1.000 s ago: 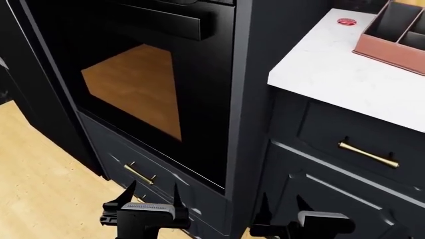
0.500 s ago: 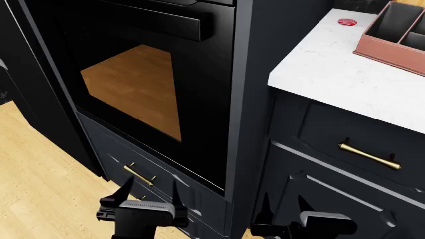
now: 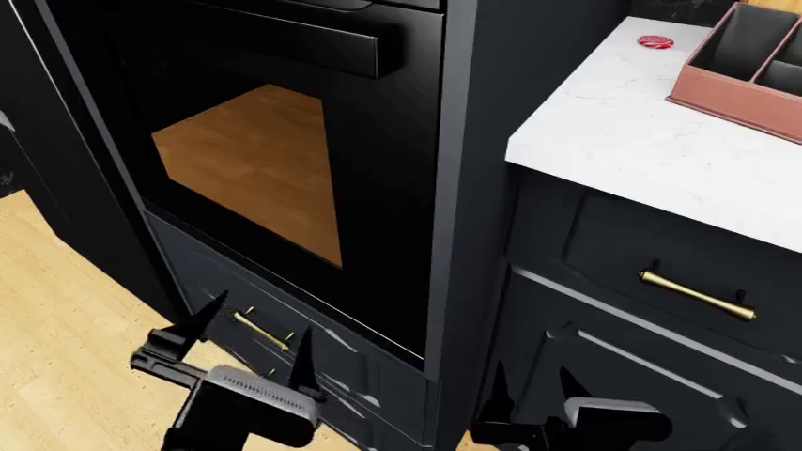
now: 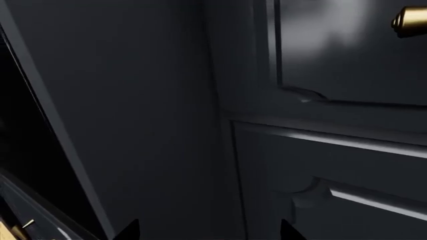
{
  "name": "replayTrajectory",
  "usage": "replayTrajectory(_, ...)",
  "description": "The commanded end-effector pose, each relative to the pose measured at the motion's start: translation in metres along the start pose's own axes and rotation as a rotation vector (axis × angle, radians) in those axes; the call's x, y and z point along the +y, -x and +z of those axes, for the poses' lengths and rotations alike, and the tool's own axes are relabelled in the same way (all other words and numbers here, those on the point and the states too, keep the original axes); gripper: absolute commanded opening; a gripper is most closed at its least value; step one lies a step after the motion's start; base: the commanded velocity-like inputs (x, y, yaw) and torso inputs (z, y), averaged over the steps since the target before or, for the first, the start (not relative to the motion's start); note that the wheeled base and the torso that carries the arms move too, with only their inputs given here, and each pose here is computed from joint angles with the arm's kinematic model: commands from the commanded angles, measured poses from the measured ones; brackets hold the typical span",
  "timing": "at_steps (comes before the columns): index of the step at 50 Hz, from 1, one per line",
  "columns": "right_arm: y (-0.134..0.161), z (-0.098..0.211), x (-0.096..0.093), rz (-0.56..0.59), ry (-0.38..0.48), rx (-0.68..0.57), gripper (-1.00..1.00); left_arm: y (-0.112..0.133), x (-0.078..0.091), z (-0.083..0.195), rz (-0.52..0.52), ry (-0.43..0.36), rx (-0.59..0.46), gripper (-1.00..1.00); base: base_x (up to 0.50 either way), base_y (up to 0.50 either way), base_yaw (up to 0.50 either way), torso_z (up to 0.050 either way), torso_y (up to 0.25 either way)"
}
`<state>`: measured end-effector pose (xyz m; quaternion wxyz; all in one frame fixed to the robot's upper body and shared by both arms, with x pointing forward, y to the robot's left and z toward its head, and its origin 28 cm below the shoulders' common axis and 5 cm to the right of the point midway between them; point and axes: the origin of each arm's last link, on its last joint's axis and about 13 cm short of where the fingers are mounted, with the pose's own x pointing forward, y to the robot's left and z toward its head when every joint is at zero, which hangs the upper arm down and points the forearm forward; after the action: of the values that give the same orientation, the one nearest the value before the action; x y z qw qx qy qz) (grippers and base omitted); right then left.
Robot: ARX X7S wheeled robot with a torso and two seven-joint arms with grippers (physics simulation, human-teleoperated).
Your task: Open the oven door
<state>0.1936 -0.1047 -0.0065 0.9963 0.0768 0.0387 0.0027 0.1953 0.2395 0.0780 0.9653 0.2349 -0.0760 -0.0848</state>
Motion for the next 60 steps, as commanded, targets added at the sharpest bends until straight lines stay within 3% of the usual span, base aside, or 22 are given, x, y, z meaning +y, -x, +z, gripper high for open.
replayTrajectory(1, 0.001, 0.000, 0.001, 0.004, -0.004, -0.003, 1.00, 0.009, 0.036, 0.027, -0.063, -0.209, -0.038, 1.00, 0.00, 0.00, 0.00, 0.000, 0.000)
replayTrajectory(16, 0.005, -0.001, 0.001, 0.009, -0.017, -0.011, 1.00, 0.017, 0.081, 0.065, -0.117, -0.437, -0.038, 1.00, 0.00, 0.00, 0.00, 0.000, 0.000)
replayTrajectory(33, 0.005, -0.001, 0.002, 0.019, -0.026, -0.010, 1.00, 0.015, 0.118, 0.098, -0.135, -0.621, 0.006, 1.00, 0.00, 0.00, 0.00, 0.000, 0.000)
replayTrajectory(60, 0.006, 0.000, 0.003, 0.030, -0.037, -0.015, 1.00, -0.010, 0.171, 0.147, -0.111, -0.813, 0.045, 1.00, 0.00, 0.00, 0.00, 0.000, 0.000)
